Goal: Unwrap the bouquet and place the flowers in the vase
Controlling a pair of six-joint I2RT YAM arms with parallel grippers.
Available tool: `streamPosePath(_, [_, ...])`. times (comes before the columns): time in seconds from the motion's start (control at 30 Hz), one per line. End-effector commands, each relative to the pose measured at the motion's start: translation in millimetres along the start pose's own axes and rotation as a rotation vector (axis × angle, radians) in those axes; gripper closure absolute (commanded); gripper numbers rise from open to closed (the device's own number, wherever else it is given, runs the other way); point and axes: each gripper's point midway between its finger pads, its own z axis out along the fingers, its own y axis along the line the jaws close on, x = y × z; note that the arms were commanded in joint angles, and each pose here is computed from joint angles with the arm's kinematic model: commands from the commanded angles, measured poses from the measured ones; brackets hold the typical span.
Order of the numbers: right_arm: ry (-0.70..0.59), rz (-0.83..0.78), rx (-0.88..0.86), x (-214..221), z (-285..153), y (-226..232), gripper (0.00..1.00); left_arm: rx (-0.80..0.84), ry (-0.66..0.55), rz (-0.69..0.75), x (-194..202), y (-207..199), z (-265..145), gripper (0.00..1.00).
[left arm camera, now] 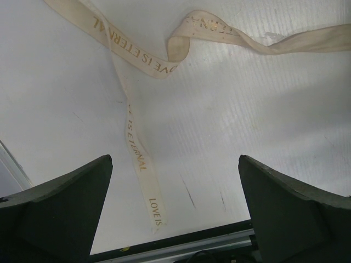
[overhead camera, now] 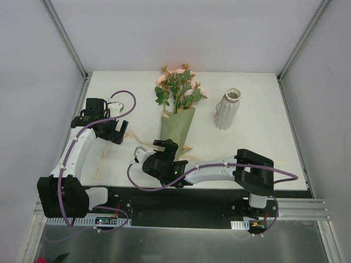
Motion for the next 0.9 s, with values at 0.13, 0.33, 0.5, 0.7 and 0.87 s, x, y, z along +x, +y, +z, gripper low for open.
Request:
streamPosePath(0.13, [-0.145, 0.167, 0.294, -48, -28, -71, 0.03, -0.025, -0.037, 0.028, -5, 5, -9, 0.01])
streamPosePath(0.33, [-0.198, 0.321, 0.373, -33, -81, -102, 0.03, -0.038, -0.077, 0.043, -15, 6, -20, 0.01])
streamPosePath(0.5, [-0.141, 0.379, 0.428, 8, -104, -100, 0.03, -0.034, -0.098, 0.051, -23, 6, -26, 0.01])
streamPosePath(0.7, [-0.102, 0.607, 0.468, 53, -130, -107, 0.03, -0.048, -0.103, 0.064, -28, 9, -32, 0.01])
streamPosePath(0.87, [-0.042, 0.567, 0.522, 90, -158, -127, 0.03, -0.039, -0.133, 0.066, -40, 8, -41, 0.01])
